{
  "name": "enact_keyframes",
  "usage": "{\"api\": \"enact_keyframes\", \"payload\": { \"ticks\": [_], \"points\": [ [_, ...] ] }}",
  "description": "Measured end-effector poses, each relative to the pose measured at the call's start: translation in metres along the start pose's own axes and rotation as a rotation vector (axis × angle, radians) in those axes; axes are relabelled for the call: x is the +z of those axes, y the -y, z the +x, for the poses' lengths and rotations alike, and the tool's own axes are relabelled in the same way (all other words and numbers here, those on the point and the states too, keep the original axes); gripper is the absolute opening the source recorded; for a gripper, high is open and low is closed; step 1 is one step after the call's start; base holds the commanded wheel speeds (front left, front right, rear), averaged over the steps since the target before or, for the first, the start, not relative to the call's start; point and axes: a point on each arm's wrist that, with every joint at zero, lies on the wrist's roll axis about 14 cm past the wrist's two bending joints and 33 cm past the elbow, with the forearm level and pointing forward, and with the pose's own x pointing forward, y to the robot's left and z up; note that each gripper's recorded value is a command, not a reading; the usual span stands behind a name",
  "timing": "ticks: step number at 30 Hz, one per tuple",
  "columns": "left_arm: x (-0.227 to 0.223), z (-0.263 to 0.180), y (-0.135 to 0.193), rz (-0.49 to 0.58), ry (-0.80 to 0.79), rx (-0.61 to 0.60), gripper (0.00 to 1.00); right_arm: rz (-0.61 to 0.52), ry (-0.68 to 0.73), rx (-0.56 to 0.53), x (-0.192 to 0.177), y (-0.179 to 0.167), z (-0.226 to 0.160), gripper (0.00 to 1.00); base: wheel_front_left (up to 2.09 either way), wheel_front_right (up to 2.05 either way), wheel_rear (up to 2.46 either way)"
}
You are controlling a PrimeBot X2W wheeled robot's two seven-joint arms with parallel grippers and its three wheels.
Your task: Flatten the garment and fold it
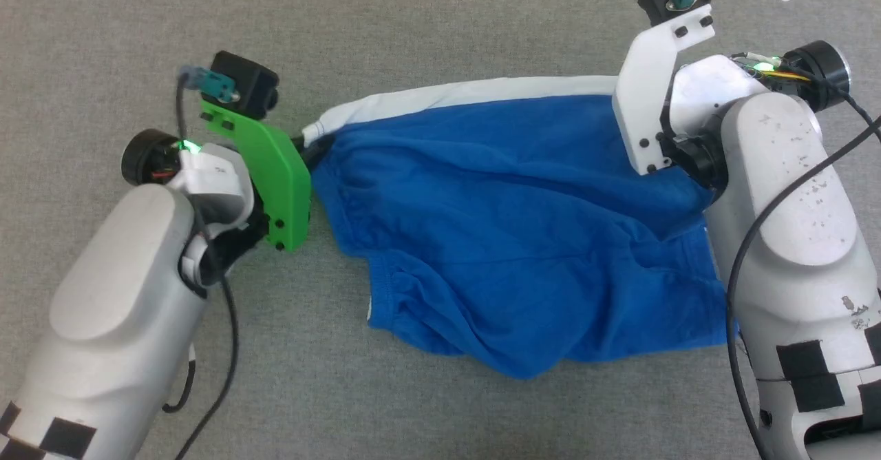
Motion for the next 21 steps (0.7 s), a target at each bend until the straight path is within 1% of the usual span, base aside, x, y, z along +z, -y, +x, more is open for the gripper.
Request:
{"api": "enact_keyframes", "payload": {
  "ticks": [3, 5, 7, 11, 13, 16, 18, 21],
  "points": [
    [0.014, -0.003, -0.004, -0.023, 0.061, 0.006, 0.00, 0.030, 0.039, 0.014, 0.006, 0.001, -0.005, 0.00, 0.00, 0.00, 0.00],
    [0.034, -0.008, -0.011, -0.040, 0.132, 0.020, 0.00, 0.062, 0.083, 0.016, 0.015, 0.006, -0.011, 0.00, 0.00, 0.00, 0.00],
    [0.059, -0.015, -0.017, -0.029, 0.203, 0.040, 0.00, 0.110, 0.143, 0.023, 0.031, 0.014, -0.020, 0.00, 0.00, 0.00, 0.00],
    [0.132, -0.040, -0.031, 0.006, 0.398, 0.088, 0.00, 0.176, 0.343, 0.019, 0.091, 0.035, -0.056, 0.00, 0.00, 0.00, 0.00],
    [0.180, -0.061, -0.037, 0.019, 0.530, 0.117, 0.00, 0.191, 0.475, 0.004, 0.129, 0.049, -0.086, 0.00, 0.00, 0.00, 0.00],
    [0.238, -0.091, -0.035, 0.074, 0.696, 0.143, 0.00, 0.221, 0.637, -0.004, 0.173, 0.066, -0.126, 0.00, 0.00, 0.00, 0.00],
    [0.271, -0.112, -0.030, 0.138, 0.806, 0.166, 0.00, 0.212, 0.727, -0.023, 0.197, 0.074, -0.151, 0.00, 0.00, 0.00, 0.00],
    [0.308, -0.139, -0.025, 0.172, 0.952, 0.178, 0.00, 0.173, 0.848, -0.064, 0.228, 0.081, -0.188, 0.00, 0.00, 0.00, 0.00]
  ]
}}
